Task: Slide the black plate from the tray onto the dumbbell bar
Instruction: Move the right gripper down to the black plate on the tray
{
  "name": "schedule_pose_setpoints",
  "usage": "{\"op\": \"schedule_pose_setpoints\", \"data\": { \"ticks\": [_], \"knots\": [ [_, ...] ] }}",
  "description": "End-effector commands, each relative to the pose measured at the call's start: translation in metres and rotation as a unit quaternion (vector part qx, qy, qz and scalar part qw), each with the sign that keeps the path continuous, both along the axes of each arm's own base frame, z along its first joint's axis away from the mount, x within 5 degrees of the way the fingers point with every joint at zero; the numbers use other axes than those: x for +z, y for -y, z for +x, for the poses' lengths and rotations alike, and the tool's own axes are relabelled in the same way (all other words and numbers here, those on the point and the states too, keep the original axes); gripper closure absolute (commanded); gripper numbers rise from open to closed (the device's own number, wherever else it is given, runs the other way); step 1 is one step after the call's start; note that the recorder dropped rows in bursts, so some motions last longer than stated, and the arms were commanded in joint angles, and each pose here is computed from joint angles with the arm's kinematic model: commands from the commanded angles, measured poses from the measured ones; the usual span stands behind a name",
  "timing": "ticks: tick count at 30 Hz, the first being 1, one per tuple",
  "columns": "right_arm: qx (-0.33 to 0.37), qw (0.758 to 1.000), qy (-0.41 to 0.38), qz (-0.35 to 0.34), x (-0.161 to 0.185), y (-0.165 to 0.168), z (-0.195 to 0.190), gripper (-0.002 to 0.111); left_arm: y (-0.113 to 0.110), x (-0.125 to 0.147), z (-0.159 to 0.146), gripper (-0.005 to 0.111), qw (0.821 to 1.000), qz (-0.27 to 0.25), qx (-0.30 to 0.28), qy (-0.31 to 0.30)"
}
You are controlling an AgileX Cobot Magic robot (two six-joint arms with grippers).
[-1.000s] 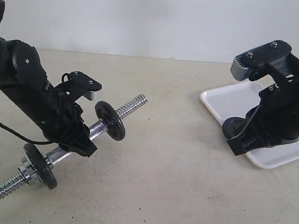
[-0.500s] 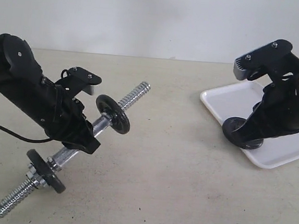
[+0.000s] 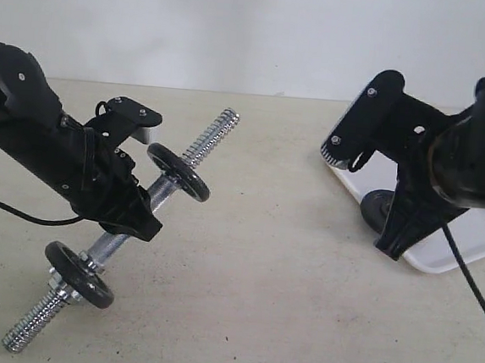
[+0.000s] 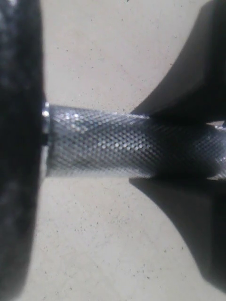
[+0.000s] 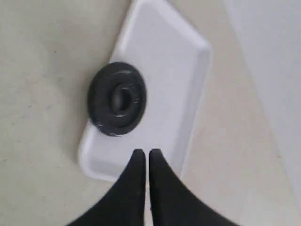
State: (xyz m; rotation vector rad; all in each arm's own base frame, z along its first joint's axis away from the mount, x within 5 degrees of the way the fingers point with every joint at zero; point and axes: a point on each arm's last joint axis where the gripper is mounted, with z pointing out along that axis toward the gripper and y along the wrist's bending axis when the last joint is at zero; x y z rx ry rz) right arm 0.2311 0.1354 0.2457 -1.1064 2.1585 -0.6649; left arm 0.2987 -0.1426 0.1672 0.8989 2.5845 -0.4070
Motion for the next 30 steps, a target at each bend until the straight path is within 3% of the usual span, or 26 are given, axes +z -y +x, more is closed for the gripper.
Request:
{"op": "schedule_pose_setpoints", "data": {
  "ticks": [1,10,13,24,30],
  "knots": [
    [0.005,0.996,0.078,-0.031,0.005,-0.011,-0.010,0.109,0.004,0.030,0.006,0.102,0.997,-0.041,0.029,0.053],
    [0.000,0.973,0.210,-0.100,-0.021,0.001,-0.042,0.109,0.004,0.030,0.006,0.102,0.997,-0.041,0.029,0.053],
    [0.005,0.969,0.228,-0.091,-0.029,0.002,-0.052,0.109,0.004,0.030,0.007,0.102,0.997,-0.041,0.030,0.054],
    [-0.006,0.974,0.219,-0.053,-0.037,0.002,-0.060,0.109,0.004,0.030,0.007,0.102,0.997,-0.041,0.030,0.054],
    [-0.003,0.979,0.182,-0.086,-0.063,-0.005,-0.057,0.109,0.004,0.030,0.007,0.102,0.997,-0.041,0.030,0.054]
  ]
}}
